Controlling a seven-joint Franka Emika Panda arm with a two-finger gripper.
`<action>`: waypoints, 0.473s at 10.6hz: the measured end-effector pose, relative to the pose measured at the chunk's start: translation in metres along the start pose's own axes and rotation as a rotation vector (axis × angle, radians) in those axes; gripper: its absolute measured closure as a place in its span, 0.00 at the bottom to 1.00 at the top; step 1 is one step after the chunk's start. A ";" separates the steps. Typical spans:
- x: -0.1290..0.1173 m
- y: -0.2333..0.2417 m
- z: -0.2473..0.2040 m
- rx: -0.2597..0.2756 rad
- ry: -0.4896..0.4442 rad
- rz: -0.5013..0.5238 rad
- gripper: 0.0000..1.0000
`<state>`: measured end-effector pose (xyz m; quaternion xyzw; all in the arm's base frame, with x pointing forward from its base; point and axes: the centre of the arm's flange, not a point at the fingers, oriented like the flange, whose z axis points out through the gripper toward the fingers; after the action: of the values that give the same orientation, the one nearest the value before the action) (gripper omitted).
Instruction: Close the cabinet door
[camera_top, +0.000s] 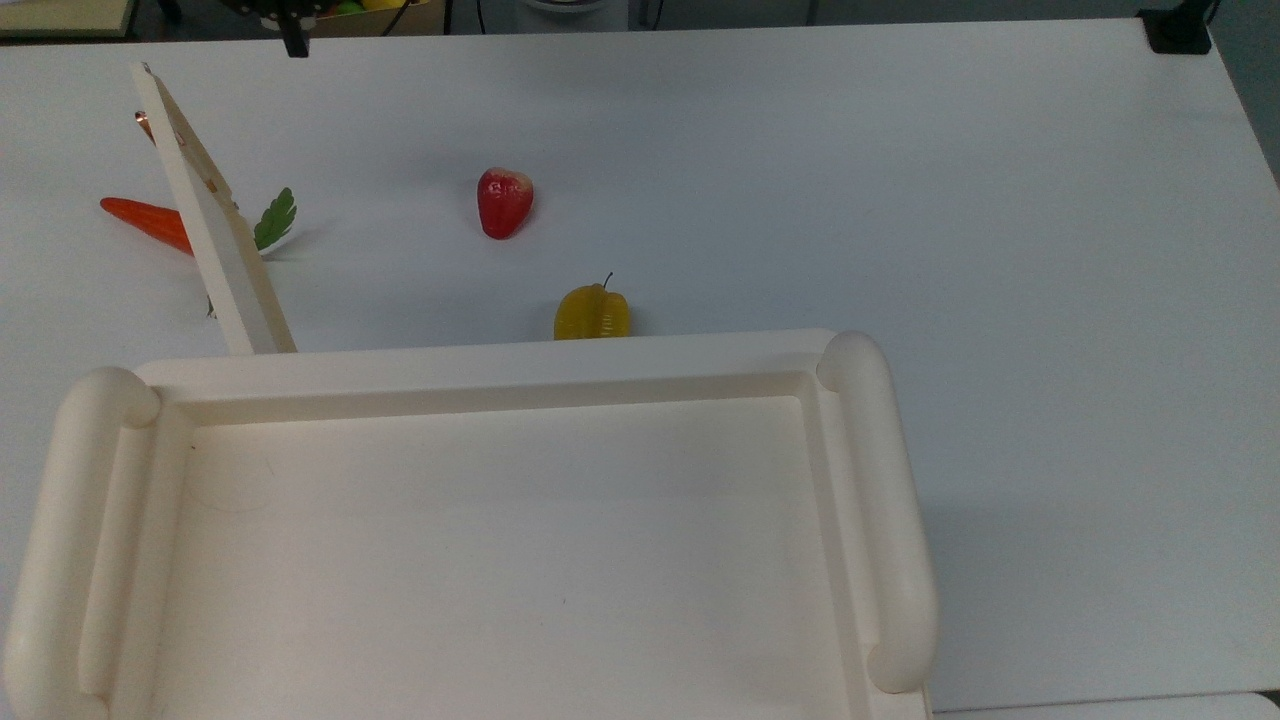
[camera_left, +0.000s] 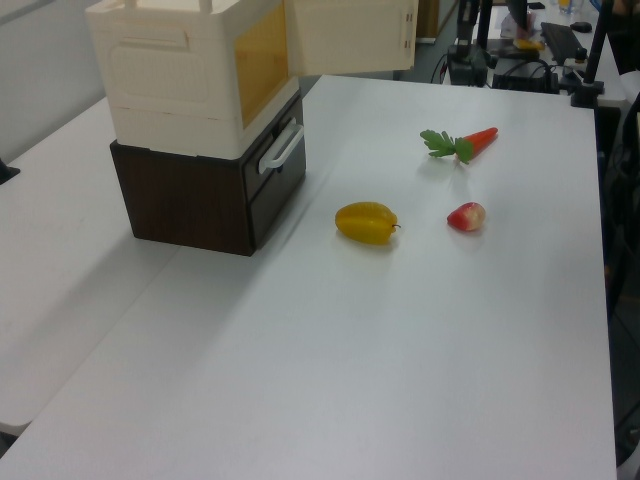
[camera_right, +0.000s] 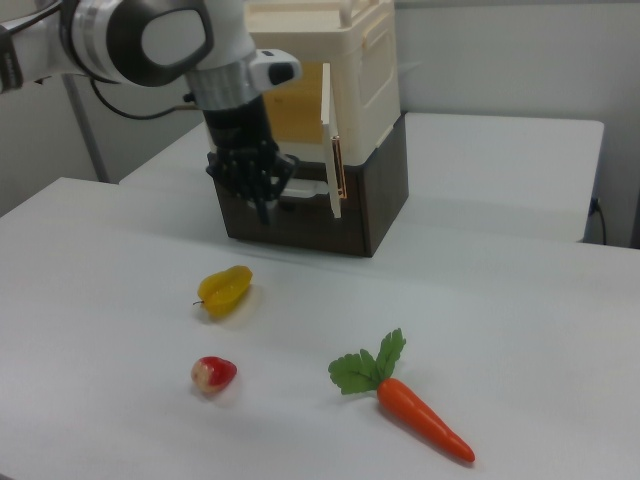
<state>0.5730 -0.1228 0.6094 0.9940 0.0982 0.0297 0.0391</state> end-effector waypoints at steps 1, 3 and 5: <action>-0.007 0.018 -0.001 -0.010 0.009 -0.063 0.99; -0.018 0.063 -0.010 -0.082 0.091 -0.151 0.99; -0.020 0.096 -0.017 -0.180 0.202 -0.180 0.99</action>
<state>0.5707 -0.2198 0.6335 0.9656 0.1871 0.1347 0.1204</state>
